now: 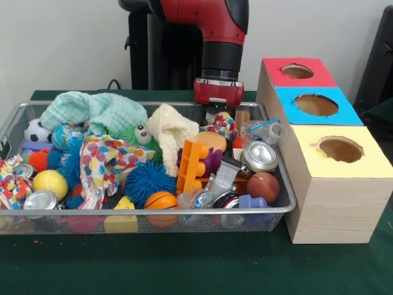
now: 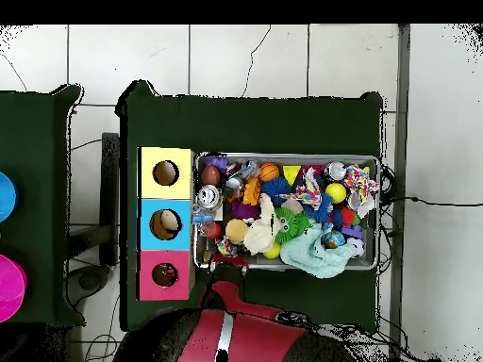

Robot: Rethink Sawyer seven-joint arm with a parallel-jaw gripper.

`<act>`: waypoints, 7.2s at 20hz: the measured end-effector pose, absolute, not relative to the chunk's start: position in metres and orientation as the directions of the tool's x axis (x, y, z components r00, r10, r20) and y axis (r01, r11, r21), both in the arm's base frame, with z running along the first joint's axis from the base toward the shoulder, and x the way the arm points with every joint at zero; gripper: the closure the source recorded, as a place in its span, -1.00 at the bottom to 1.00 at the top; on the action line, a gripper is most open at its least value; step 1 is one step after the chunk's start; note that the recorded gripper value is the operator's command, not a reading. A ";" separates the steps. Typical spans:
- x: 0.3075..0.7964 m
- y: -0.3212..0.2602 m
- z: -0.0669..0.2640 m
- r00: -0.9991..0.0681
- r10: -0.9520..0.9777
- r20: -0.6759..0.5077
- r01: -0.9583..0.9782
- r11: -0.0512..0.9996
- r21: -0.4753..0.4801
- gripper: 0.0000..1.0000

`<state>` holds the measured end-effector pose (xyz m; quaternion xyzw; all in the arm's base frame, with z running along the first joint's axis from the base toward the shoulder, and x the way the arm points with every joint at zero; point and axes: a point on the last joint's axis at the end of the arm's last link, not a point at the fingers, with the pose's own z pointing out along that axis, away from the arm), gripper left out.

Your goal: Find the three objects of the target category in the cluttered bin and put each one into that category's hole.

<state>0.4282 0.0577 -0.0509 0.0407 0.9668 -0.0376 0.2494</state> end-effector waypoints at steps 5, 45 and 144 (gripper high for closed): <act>0.424 0.056 -0.046 -0.894 0.070 -0.443 0.116 0.990 -0.078 -1.00; 0.496 -0.063 0.006 -0.858 -0.168 -0.485 -0.026 0.958 -0.285 -1.00; 0.594 -0.258 -0.036 -0.866 -0.086 -0.493 -0.064 0.996 -0.061 -1.00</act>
